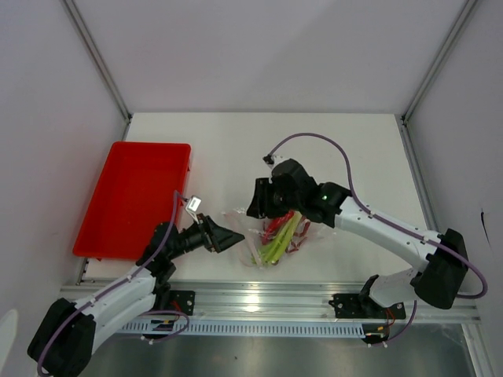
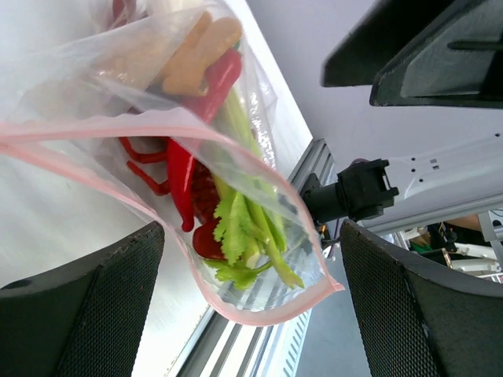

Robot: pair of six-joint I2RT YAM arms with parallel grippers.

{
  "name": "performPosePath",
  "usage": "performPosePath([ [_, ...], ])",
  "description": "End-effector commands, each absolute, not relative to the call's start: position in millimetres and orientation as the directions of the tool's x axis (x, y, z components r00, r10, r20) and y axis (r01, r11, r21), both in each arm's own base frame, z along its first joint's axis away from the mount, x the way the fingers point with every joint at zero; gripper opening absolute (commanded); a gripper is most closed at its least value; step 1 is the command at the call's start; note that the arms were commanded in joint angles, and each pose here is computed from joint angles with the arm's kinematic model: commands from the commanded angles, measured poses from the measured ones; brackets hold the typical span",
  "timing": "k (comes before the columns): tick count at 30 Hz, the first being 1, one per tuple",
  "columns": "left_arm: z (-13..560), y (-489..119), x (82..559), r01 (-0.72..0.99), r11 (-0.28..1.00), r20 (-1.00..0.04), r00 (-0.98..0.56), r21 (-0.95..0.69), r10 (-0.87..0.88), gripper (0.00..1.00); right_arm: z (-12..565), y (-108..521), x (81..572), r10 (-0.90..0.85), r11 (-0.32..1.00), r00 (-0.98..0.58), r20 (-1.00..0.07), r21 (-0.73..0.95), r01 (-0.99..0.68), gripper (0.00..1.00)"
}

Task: Place the food in the zip-top bag and seal the zipper
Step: Zip the zipper food storage bag at the center of the board.

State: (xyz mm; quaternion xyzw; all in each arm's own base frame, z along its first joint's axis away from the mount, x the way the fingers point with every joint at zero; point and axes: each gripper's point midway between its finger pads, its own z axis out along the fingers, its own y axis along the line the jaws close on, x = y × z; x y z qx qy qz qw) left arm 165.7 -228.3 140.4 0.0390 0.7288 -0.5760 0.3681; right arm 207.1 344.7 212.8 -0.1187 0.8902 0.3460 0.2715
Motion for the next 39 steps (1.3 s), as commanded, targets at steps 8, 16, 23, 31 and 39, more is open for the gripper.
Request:
performPosePath([
  [8,110,-225,160,0.416,0.342,-0.527,-0.769,-0.842,-0.361,0.94,167,316,189,-0.055,0.773,-0.853,-0.518,0.519,-0.365,0.06],
  [16,110,-221,162,0.405,0.372,-0.534,-0.761,-0.835,-0.368,0.94,154,345,170,-0.123,0.726,-0.860,-0.495,0.546,-0.418,0.00],
  [23,102,-222,171,0.291,0.445,-0.466,-0.810,-0.847,-0.356,0.94,146,353,170,-0.103,0.726,-0.870,-0.482,0.561,-0.397,0.00],
  [31,109,-222,174,0.288,0.425,-0.461,-0.797,-0.858,-0.391,0.92,129,358,160,-0.087,0.721,-0.894,-0.439,0.591,-0.361,0.00],
  [39,116,-217,174,0.311,0.421,-0.487,-0.767,-0.852,-0.418,0.92,116,365,149,-0.113,0.714,-0.904,-0.413,0.599,-0.363,0.00],
])
